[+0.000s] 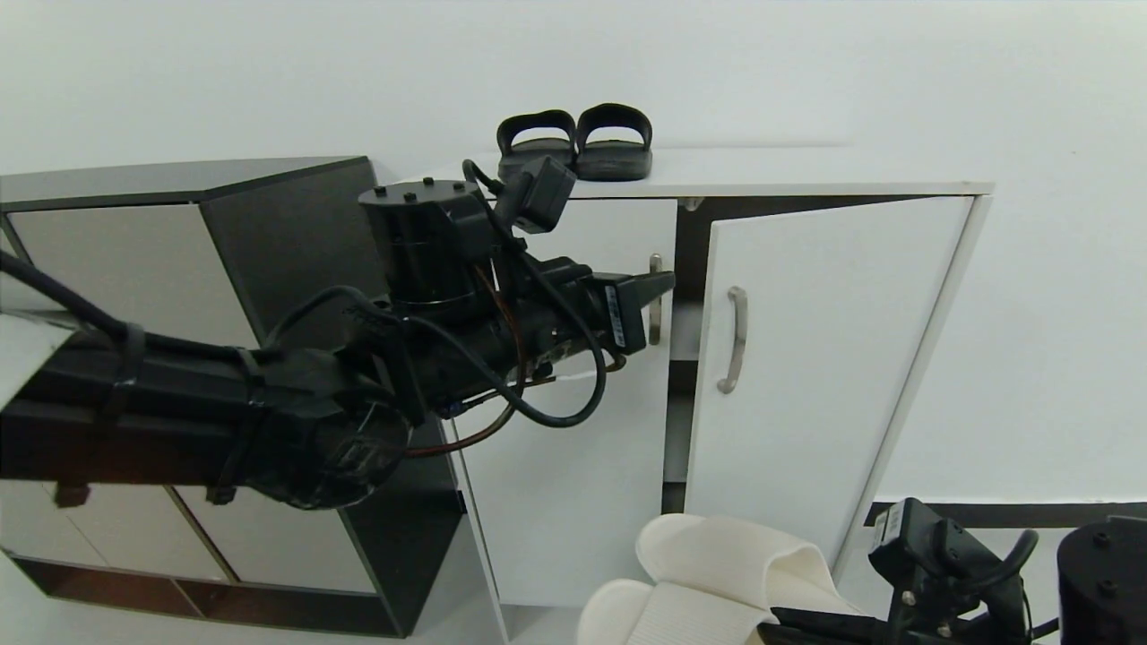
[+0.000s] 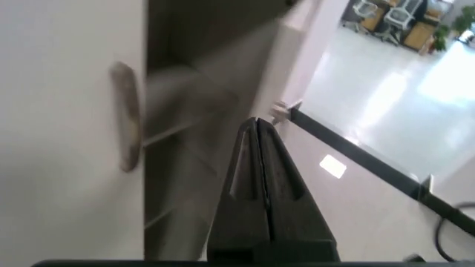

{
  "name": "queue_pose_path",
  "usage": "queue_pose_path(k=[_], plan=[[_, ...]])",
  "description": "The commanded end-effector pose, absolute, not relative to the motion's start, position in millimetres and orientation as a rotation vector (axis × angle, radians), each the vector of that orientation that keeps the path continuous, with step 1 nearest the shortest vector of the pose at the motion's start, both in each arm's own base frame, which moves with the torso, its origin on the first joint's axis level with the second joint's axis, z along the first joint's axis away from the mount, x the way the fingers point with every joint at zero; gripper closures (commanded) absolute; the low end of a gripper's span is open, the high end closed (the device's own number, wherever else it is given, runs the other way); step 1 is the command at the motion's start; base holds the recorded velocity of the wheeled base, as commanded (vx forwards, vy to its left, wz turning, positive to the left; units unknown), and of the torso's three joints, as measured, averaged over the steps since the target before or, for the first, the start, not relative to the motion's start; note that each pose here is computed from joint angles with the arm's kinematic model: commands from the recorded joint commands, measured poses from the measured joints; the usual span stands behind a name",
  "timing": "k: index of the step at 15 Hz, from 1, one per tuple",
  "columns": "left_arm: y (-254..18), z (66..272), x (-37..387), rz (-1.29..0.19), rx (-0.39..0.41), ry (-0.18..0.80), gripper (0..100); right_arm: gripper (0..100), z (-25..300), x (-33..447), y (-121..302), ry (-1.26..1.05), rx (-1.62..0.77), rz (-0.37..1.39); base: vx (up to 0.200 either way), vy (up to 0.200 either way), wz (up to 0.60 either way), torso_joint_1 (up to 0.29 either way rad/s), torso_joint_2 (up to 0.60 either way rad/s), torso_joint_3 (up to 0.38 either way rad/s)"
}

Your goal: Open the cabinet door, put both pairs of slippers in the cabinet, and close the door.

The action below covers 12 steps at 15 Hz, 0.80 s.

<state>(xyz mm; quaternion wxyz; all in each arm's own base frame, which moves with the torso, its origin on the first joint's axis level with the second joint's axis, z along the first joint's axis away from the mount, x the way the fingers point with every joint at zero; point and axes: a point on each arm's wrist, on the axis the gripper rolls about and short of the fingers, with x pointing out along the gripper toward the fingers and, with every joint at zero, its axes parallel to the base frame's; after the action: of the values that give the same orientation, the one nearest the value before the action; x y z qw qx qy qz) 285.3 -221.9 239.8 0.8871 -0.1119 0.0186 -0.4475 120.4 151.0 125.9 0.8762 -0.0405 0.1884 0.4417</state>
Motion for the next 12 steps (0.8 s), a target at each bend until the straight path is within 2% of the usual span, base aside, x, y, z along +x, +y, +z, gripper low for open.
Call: queue_pose_path(k=[1, 3, 10, 12], plan=[[-234, 228, 312, -0.913, -0.258, 0.057, 100, 100, 124, 121, 152, 0.401, -0.092, 0.922, 0.0, 0.0, 0.0, 0.0, 0.0, 0.0], [-242, 224, 325, -0.911, -0.286, 0.065, 100, 100, 123, 120, 151, 0.397, -0.107, 0.925, 0.0, 0.0, 0.0, 0.0, 0.0, 0.0], [-264, 205, 350, -0.92, -0.282, 0.071, 100, 100, 117, 119, 153, 0.422, -0.13, 0.937, 0.0, 0.0, 0.0, 0.0, 0.0, 0.0], [-269, 205, 346, -0.935, -0.283, 0.073, 100, 100, 115, 116, 155, 0.43, -0.135, 0.956, -0.2, 0.0, 0.0, 0.002, 0.0, -0.005]])
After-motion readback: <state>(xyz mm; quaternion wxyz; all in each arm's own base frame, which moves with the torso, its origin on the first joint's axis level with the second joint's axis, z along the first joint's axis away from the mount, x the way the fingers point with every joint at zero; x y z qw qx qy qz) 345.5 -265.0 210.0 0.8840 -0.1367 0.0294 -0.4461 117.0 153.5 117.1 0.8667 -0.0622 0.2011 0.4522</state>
